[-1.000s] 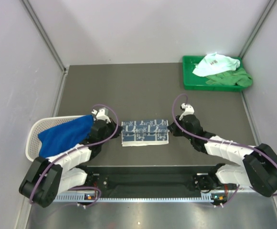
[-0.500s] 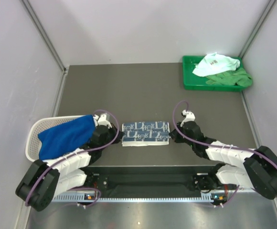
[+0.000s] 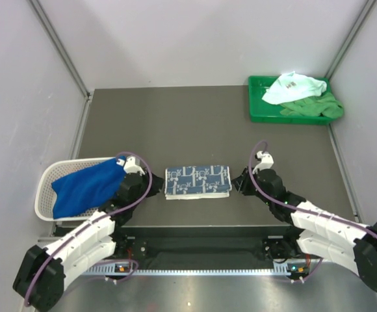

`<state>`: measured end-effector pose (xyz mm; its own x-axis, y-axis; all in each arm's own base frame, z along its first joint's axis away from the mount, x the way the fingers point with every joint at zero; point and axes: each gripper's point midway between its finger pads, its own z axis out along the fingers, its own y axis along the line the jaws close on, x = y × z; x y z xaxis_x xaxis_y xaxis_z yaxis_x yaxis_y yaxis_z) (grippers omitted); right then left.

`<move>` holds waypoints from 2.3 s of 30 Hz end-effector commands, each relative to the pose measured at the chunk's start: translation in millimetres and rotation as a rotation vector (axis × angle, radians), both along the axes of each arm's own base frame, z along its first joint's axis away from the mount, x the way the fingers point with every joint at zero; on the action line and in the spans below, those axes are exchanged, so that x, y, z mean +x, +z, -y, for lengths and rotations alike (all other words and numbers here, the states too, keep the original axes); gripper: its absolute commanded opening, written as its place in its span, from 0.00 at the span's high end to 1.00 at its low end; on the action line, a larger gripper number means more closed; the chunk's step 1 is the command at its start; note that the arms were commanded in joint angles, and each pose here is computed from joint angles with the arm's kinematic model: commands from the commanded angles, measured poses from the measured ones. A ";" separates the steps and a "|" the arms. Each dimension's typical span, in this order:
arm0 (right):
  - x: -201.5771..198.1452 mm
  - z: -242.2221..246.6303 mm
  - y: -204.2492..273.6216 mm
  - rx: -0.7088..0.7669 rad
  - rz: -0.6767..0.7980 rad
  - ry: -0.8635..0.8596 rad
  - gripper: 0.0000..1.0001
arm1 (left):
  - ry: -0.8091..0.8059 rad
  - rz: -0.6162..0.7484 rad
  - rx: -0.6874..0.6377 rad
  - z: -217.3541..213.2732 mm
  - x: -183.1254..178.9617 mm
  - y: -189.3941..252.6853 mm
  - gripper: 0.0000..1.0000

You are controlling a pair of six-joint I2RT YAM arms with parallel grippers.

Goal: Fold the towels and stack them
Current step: Fold the towel, then neatly place the folded towel into the bin

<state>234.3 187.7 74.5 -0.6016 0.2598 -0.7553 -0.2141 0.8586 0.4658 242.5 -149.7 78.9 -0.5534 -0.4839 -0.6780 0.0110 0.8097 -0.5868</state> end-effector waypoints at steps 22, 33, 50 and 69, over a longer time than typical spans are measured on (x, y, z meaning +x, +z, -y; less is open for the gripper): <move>-40.2 -36.8 -63.6 -0.067 -0.215 -0.025 0.72 | 0.015 -0.305 0.125 23.1 -19.7 -46.1 0.82; -39.3 -12.9 -57.9 -0.121 -0.211 -0.106 0.68 | 0.035 -0.359 0.198 15.0 -22.0 -60.0 0.83; -10.1 -84.8 44.4 -0.146 -0.061 -0.018 0.66 | -0.081 -0.093 0.100 34.3 -4.7 88.3 0.64; 16.2 -242.4 -4.9 -0.422 -0.076 0.079 0.40 | -0.213 0.110 0.133 11.5 -42.5 237.1 0.60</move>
